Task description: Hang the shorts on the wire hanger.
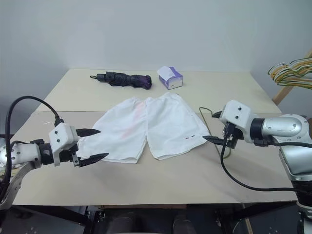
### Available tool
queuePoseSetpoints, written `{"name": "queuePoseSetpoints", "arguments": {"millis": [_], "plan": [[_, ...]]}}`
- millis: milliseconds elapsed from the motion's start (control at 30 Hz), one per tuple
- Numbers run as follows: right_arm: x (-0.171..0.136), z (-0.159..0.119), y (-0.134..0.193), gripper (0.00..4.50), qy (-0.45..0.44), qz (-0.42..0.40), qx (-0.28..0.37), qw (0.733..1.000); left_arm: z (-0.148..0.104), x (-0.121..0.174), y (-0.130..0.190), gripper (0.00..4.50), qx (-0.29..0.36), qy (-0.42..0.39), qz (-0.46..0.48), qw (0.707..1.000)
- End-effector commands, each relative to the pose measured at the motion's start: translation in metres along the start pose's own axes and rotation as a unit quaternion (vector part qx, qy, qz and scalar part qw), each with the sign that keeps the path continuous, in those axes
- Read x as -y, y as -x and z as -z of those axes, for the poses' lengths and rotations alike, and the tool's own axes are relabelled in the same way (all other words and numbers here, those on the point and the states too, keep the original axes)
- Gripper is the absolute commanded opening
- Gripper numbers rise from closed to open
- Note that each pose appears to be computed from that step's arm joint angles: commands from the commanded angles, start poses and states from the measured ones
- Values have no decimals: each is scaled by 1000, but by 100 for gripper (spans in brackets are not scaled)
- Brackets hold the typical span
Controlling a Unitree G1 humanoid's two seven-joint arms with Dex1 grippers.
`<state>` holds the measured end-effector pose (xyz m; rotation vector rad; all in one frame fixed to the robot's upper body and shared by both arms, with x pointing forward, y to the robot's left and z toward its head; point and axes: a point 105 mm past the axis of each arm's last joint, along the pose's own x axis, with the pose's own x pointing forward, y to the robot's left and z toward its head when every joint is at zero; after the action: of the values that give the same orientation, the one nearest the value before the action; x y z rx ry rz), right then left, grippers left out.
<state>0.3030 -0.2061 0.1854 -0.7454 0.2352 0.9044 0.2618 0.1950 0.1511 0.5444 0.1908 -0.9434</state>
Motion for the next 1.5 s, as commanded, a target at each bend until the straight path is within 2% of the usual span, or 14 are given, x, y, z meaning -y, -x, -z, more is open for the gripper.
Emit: {"name": "queuePoseSetpoints", "arguments": {"millis": [33,300,400,567,700,867,967,1033,1233,1333,1500], "plan": [[1,-9,2,447,19,7,11,1000,-9,-7,2,450,11,-13,-12,1000],[1,-8,2,447,13,12,6,1000,-22,-18,-8,450,49,-8,-43,998],[2,-8,1,447,8,15,6,1000,-24,-19,-20,450,55,-10,-40,998],[3,-5,1,447,-3,21,-2,1000,-35,-21,-59,450,60,-4,-35,998],[4,-7,5,447,-5,38,-2,999,-52,6,-91,450,93,12,26,995],[1,-3,6,447,-18,55,-5,998,-57,42,-126,450,85,10,97,992],[-2,-2,4,447,-23,61,-4,998,-51,61,-146,450,52,-23,123,991],[-3,-3,3,447,-25,63,-2,998,-42,62,-159,450,22,-42,104,993],[-4,3,2,447,-31,68,-12,997,-14,74,-170,450,-29,-45,122,991],[-6,3,0,450,-33,65,-9,997,-11,79,-183,390,-33,-34,118,992],[-6,4,-2,450,-37,67,-9,997,-11,80,-190,220,-44,-23,103,993]]}}
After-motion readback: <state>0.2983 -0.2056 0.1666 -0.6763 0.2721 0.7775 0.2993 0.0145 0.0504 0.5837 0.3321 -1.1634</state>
